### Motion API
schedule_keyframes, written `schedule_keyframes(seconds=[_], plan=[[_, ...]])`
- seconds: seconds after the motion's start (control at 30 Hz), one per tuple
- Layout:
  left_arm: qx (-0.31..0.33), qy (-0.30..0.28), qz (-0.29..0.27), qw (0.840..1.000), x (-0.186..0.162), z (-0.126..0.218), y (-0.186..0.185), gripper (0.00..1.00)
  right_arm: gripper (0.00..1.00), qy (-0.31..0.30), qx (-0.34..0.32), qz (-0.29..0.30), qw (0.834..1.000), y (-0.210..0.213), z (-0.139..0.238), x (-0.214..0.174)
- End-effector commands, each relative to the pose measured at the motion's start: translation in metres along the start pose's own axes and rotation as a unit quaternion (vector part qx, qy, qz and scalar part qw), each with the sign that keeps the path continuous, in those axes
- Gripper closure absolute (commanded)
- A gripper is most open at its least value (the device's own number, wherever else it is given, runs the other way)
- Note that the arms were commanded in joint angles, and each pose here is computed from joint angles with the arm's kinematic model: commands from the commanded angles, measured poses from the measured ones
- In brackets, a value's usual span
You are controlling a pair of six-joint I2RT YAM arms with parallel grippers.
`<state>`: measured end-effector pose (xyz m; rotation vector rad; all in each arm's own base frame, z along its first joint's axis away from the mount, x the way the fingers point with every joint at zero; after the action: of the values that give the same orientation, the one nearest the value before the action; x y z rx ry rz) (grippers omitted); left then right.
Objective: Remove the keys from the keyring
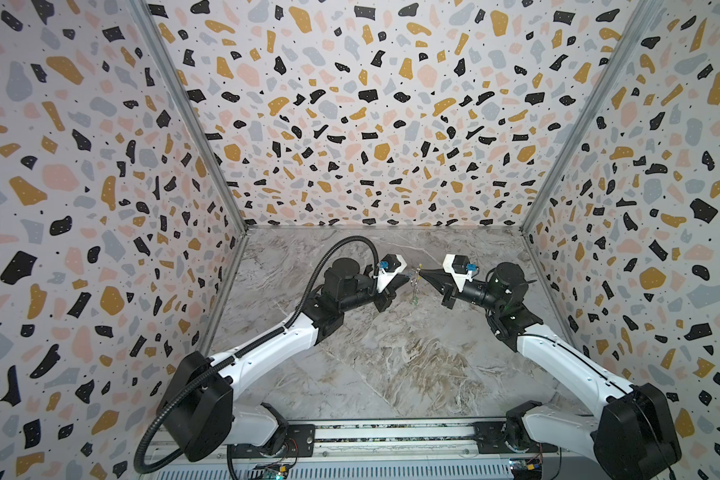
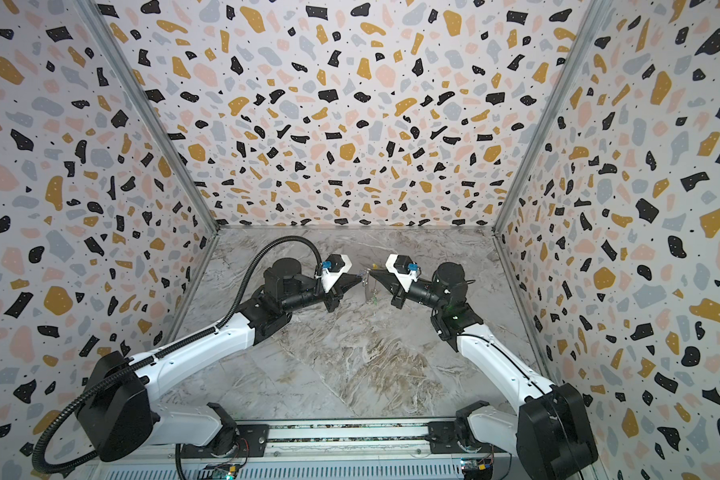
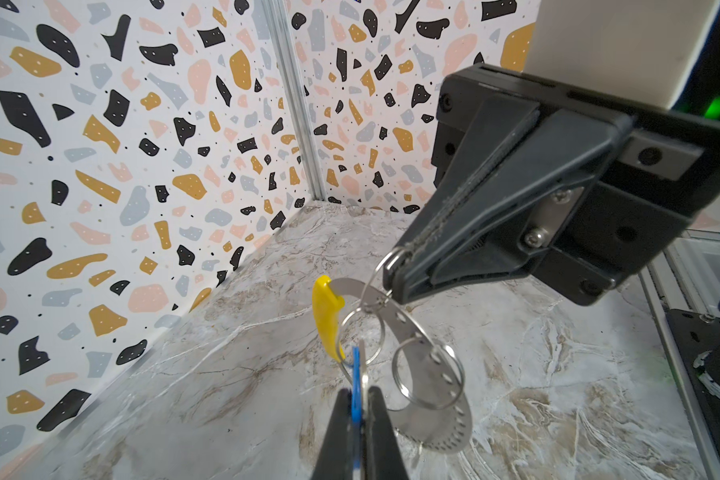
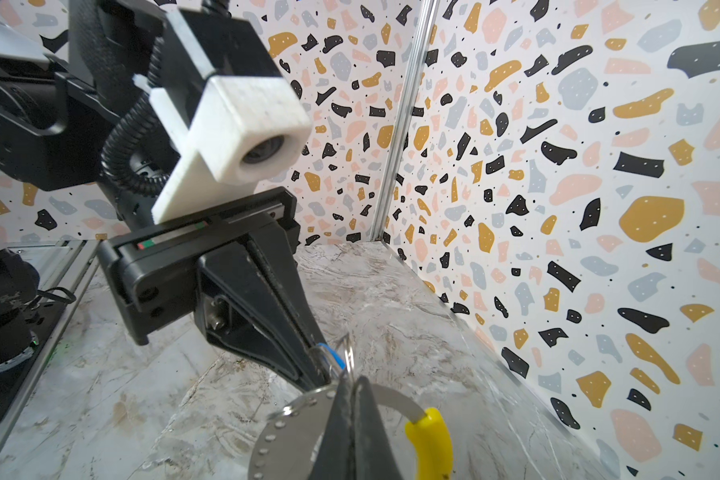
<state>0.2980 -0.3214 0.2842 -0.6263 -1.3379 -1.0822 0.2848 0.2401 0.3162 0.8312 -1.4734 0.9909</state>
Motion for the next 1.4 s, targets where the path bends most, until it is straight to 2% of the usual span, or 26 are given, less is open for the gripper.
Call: schedule_keyframes(seconds=[0.0,0.47,0.63,0.67,0.8,0.87,1.13,1.27,1.37], plan=[[-0.022,-0.004,0.008,1.000,0.007,-0.004,-0.003,1.00,1.00,-0.047,-0.014,0.047,0.998,0.001,0.007,0.031],[-0.111,0.004,0.030,0.993,0.004,-0.016,-0.025,1.00,1.00,-0.073,-0.004,0.063,0.995,0.010,0.011,0.036],[-0.114,-0.004,0.025,0.993,0.008,-0.014,-0.026,1.00,1.00,-0.083,0.017,0.053,0.995,0.015,0.010,0.034],[-0.106,-0.002,0.023,0.994,0.008,-0.013,-0.024,0.92,1.00,-0.085,0.021,0.052,0.995,0.016,0.010,0.034],[-0.062,0.012,0.002,0.998,0.005,-0.002,-0.010,0.71,1.00,-0.084,0.034,0.045,0.995,0.017,0.009,0.032],[-0.043,0.012,-0.013,0.999,0.007,0.006,-0.004,0.66,1.00,-0.081,0.039,0.042,0.995,0.018,0.008,0.029],[0.005,0.030,-0.072,0.997,0.009,0.040,0.014,0.58,1.00,-0.088,0.052,0.037,0.994,0.019,0.005,0.031],[0.019,0.028,-0.087,0.996,0.014,0.054,0.017,0.58,1.00,-0.093,0.064,0.034,0.993,0.021,0.004,0.032],[0.030,0.003,-0.095,0.995,0.030,0.059,0.020,0.59,1.00,-0.098,0.078,0.032,0.992,0.024,0.003,0.033]])
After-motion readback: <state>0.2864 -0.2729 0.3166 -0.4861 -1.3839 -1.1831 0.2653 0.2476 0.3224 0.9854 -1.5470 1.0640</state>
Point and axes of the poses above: each gripper's point midway between its finger pads, its own z axis back along the fingers, its own y axis along the line the jaws close on, x = y × z, the point moved 1 cm from there along z, back along the fingers, and after that the axes turned 5 degrees about -z, right-handed, at the moved point
